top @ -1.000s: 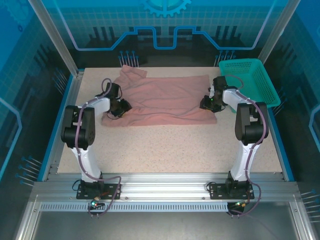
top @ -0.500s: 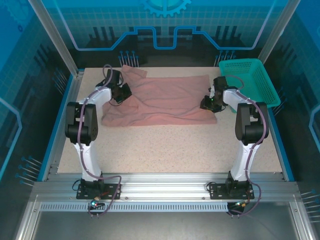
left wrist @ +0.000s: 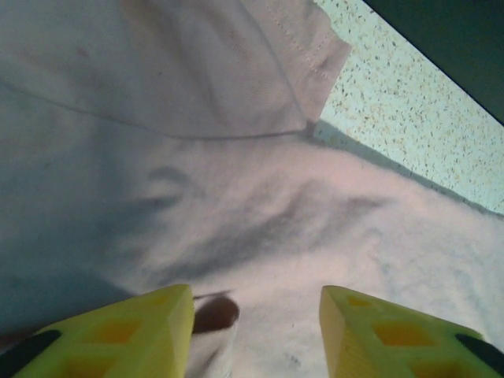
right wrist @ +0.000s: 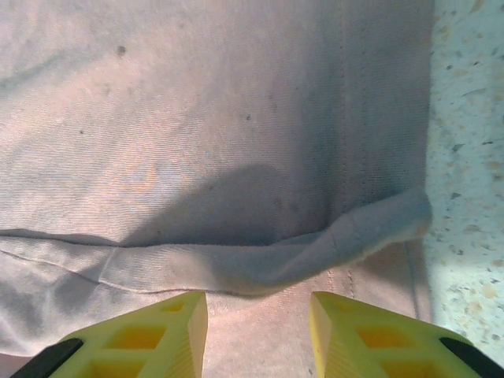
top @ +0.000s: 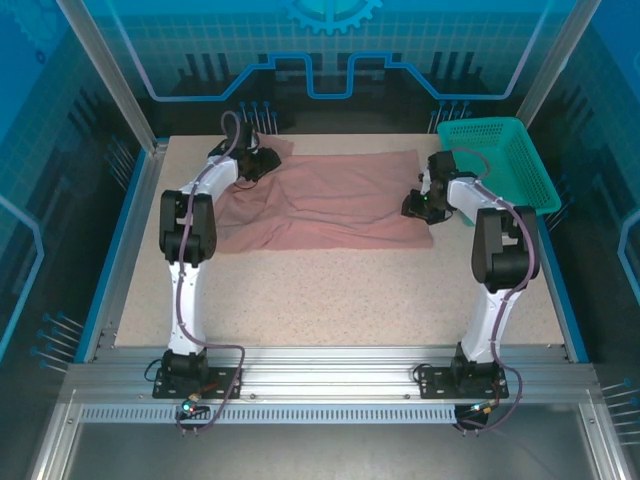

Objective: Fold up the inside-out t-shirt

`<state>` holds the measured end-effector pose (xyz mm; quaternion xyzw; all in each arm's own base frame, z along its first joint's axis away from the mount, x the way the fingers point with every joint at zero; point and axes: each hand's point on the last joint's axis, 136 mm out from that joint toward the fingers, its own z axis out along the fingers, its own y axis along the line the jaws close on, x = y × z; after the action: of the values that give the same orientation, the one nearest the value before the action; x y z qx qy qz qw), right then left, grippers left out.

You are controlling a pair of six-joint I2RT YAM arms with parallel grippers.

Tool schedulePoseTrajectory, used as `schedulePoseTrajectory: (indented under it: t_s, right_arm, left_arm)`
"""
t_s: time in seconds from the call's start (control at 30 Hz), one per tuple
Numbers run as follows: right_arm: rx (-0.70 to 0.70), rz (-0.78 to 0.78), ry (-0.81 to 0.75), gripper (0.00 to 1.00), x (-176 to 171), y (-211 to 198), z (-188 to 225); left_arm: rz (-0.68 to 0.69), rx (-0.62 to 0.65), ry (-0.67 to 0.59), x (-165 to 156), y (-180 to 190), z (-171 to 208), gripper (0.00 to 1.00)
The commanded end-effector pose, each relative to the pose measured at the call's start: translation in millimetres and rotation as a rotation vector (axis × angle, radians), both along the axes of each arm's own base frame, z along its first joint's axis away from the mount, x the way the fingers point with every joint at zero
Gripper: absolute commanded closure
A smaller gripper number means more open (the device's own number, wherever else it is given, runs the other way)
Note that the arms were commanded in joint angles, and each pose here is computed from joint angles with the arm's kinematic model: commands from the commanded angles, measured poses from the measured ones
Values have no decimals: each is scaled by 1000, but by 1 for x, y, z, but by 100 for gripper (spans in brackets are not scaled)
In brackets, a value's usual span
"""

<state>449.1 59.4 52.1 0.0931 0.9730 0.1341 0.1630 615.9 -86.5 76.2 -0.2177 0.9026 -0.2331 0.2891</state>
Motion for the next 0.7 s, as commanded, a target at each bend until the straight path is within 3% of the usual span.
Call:
schedulePoseTrajectory:
  t_s: [0.0,0.2,0.37,0.47,0.67]
  right_arm:
    - [-27,4,-31,60,-9,-7,21]
    - [-13,26,-48,60,-17,5,27]
    - [-9,46,-41,59,-17,14,23]
    - [2,49,-35,59,-16,17,19]
    - [3,49,-30,59,-17,18,16]
  left_arm:
    - [-55,31,-61,0,-3,36,48]
    - [15,59,-117,-47,26,54,44]
    - [103,84,17,-88,68,19,44]
    - [123,79,106,-102,81,-2,45]
    - [99,44,147,-100,78,-27,48]
